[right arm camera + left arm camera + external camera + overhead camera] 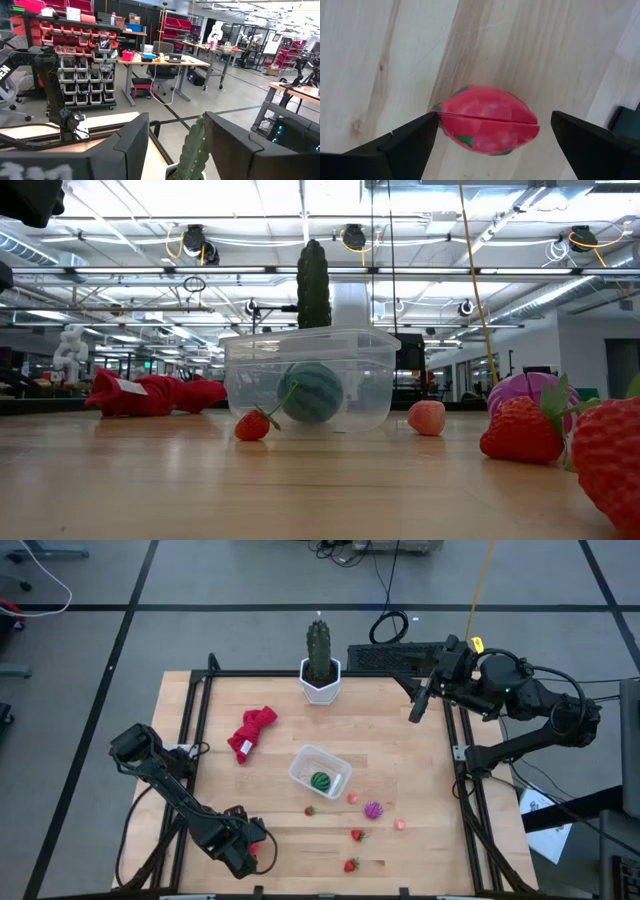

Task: Pick and placing Produce into tupperware
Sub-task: Put the pink dragon fruit into the transparent container

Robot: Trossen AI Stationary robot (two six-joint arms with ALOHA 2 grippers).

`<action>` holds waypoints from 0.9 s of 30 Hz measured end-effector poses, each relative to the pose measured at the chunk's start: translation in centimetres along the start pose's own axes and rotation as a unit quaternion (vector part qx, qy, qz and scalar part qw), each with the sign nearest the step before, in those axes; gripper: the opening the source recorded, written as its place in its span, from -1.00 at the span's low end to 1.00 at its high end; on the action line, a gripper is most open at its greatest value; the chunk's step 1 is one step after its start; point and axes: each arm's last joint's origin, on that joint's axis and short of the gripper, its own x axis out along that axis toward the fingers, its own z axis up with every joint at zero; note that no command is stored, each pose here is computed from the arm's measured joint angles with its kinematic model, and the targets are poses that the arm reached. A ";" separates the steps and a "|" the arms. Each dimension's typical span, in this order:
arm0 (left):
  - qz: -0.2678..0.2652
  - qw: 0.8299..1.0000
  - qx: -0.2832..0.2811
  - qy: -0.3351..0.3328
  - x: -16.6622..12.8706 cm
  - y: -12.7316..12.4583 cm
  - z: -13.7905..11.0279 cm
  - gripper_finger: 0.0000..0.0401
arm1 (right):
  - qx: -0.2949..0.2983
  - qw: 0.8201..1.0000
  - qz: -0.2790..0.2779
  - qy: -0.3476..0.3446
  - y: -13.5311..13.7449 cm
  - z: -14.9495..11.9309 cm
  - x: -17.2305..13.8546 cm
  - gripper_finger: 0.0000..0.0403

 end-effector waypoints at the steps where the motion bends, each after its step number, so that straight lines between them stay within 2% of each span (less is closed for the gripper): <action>1: 0.000 1.000 -0.006 0.000 0.0 0.0 0.0 0.96 | 0.000 1.000 0.000 0.000 0.0 0.0 0.0 -0.09; 27: -0.005 0.988 -0.155 0.013 0.0 0.0 0.0 0.96 | -0.001 1.000 0.000 0.000 0.0 0.0 0.0 -0.09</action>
